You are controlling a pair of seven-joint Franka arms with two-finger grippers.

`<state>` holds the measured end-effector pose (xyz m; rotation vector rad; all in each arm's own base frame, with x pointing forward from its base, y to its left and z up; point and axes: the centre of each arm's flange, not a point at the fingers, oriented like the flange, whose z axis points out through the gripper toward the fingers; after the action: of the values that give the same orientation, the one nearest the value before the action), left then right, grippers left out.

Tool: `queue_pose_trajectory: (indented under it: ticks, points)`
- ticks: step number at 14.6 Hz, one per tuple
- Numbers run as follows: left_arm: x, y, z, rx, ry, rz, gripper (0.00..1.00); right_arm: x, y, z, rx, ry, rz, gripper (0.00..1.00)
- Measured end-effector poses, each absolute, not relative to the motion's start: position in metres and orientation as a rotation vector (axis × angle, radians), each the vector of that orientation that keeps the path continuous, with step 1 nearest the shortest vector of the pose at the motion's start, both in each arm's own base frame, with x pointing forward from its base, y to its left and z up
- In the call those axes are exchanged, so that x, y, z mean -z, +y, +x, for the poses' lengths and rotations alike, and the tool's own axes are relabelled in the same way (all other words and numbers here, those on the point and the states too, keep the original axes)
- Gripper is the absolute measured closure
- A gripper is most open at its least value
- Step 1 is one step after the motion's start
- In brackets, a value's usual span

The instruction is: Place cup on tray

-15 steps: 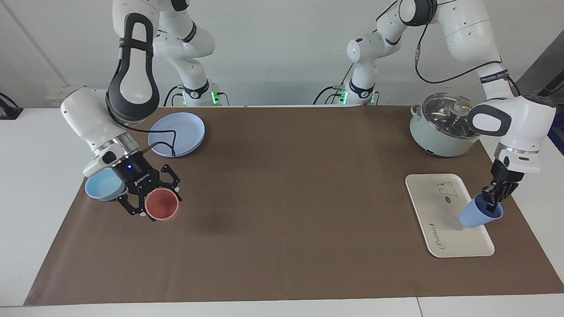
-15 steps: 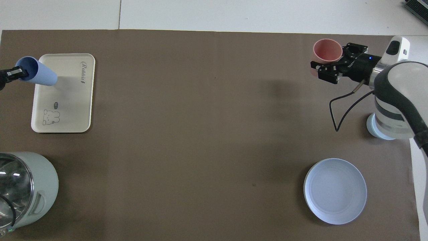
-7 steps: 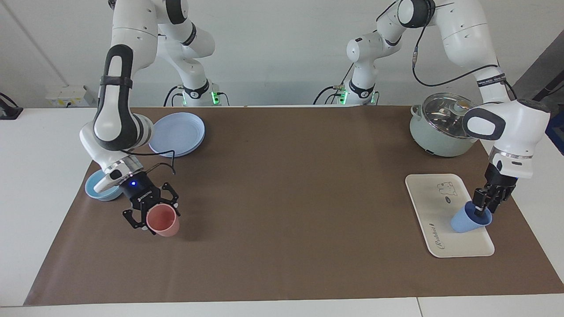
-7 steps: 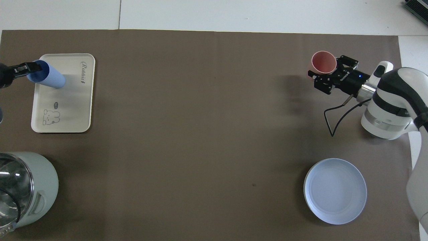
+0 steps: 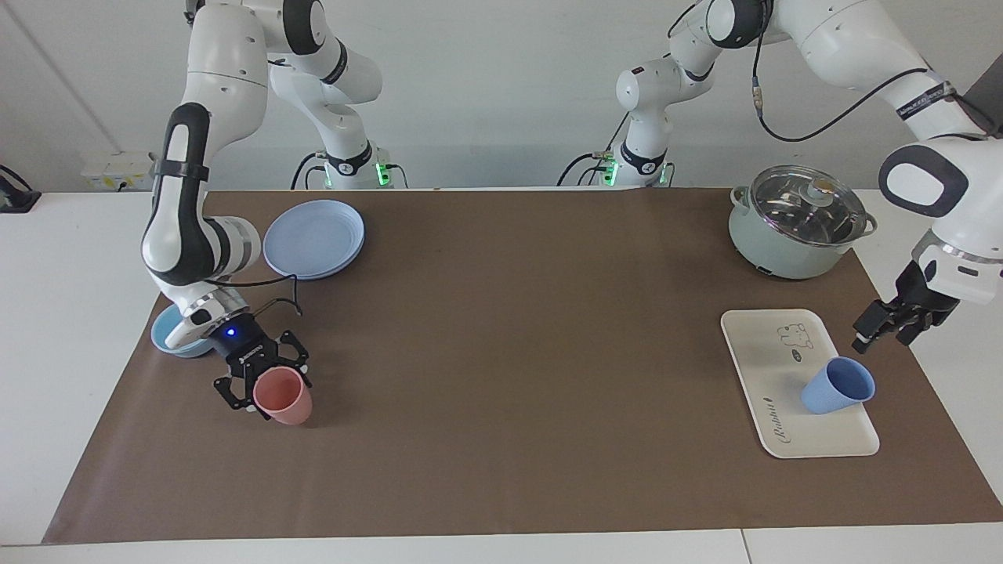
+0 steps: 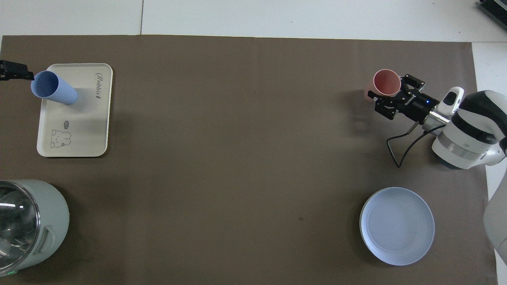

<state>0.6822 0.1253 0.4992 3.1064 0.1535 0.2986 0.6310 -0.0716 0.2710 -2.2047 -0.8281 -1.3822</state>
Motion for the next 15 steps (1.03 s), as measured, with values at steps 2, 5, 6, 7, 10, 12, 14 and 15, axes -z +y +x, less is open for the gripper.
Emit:
queue_pose_trajectory:
  ticks: [2,5,6,7,10,12,14,15]
  points:
    - [-0.512,0.075,0.683,-0.205,0.124,3.135,0.00,-0.261,-0.069,0.630,1.390,-0.824,-2.192,0.18]
    - [-0.528,0.028,0.671,-0.046,0.066,3.141,0.00,-0.260,-0.069,0.630,1.394,-0.812,-2.192,0.18]
    - [-0.540,0.017,0.664,-0.019,0.043,3.142,0.00,-0.260,-0.069,0.630,1.395,-0.811,-2.192,0.18]
    - [-0.554,0.008,0.655,-0.001,0.026,3.144,0.00,-0.259,-0.069,0.630,1.394,-0.811,-2.192,0.18]
    - [-0.592,-0.013,0.624,-0.002,-0.022,3.150,0.00,-0.256,-0.069,0.628,1.391,-0.822,-2.194,0.18]
    - [-0.605,-0.022,0.598,0.008,-0.039,3.159,0.00,-0.255,-0.069,0.627,1.391,-0.830,-2.194,0.18]
    - [-0.609,-0.023,0.575,0.025,-0.041,3.165,0.00,-0.253,-0.069,0.626,1.388,-0.829,-2.196,0.12]
    - [-0.609,-0.021,0.566,0.035,-0.037,3.164,0.00,-0.253,-0.069,0.625,1.387,-0.829,-2.196,0.03]
